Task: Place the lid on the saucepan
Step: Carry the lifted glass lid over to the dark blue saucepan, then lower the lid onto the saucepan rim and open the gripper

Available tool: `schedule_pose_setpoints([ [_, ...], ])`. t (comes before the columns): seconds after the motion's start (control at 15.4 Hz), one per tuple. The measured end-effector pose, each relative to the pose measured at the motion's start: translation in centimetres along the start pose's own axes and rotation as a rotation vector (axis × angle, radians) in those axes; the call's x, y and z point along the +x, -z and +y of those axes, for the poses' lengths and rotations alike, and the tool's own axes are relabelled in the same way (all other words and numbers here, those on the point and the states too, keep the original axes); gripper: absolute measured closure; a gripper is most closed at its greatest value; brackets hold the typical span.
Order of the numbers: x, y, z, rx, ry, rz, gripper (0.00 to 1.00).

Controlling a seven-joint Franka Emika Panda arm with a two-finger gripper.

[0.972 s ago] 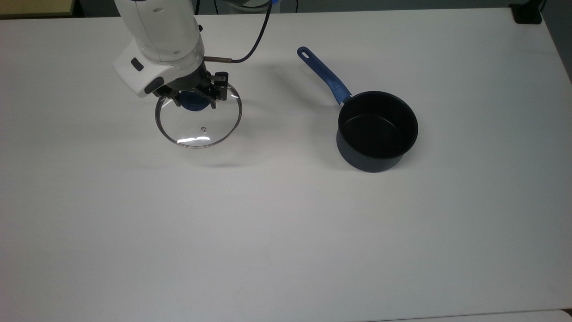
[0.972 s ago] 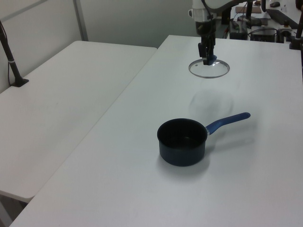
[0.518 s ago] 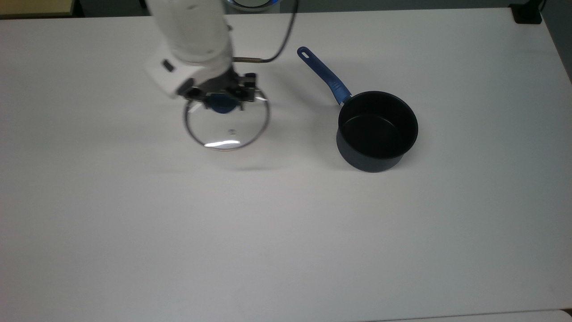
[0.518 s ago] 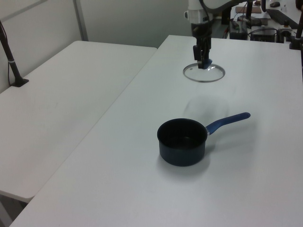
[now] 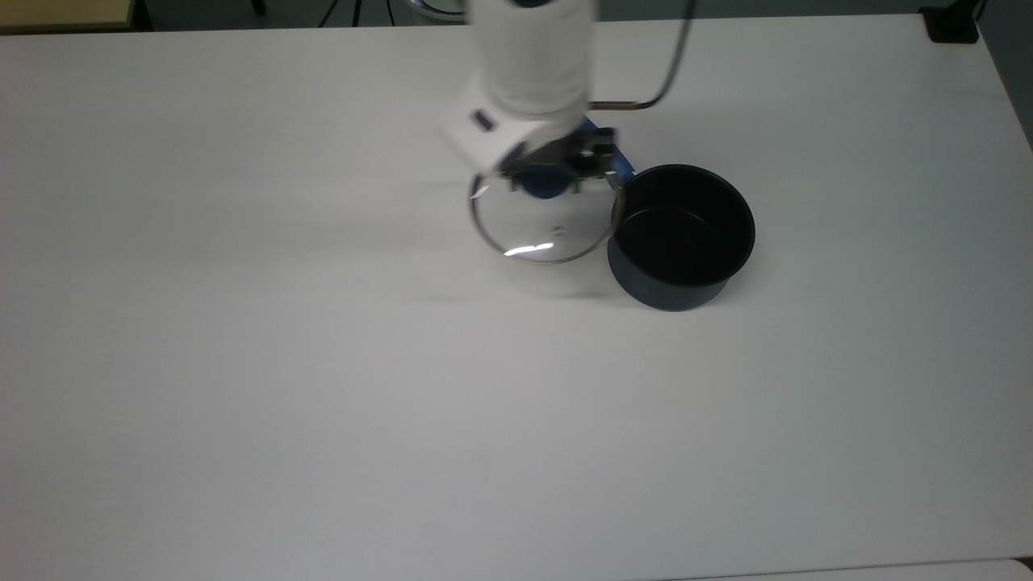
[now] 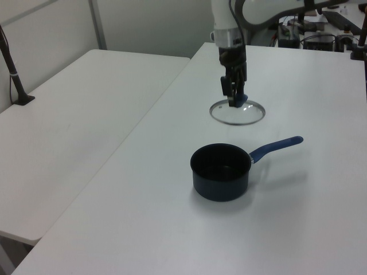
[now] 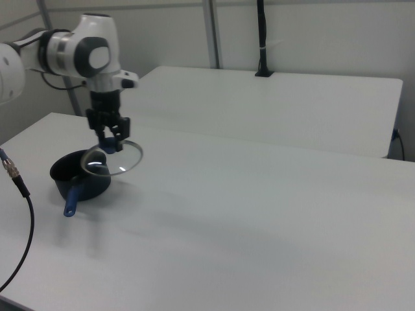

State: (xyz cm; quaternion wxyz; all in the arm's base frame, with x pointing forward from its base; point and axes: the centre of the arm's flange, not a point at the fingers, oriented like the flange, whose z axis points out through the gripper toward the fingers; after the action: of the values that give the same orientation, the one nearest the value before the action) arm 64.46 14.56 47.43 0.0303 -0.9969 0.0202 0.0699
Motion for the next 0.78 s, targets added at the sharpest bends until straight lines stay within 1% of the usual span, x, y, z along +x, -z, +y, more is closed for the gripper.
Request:
schedule_pose_setpoints([
  [0.19,-1.3,-0.8,-5.5,-0.009,0.008,0.008,0.33],
  [0.39,-2.1,-1.3,-9.5,-0.012,0.017,0.023,0.33],
  [0.52,-2.2,-1.5,-11.0,-0.010,0.012,0.035,0.33],
  [0.78,-1.6,-2.0,-12.4,0.002,0.013,0.074,0.33],
])
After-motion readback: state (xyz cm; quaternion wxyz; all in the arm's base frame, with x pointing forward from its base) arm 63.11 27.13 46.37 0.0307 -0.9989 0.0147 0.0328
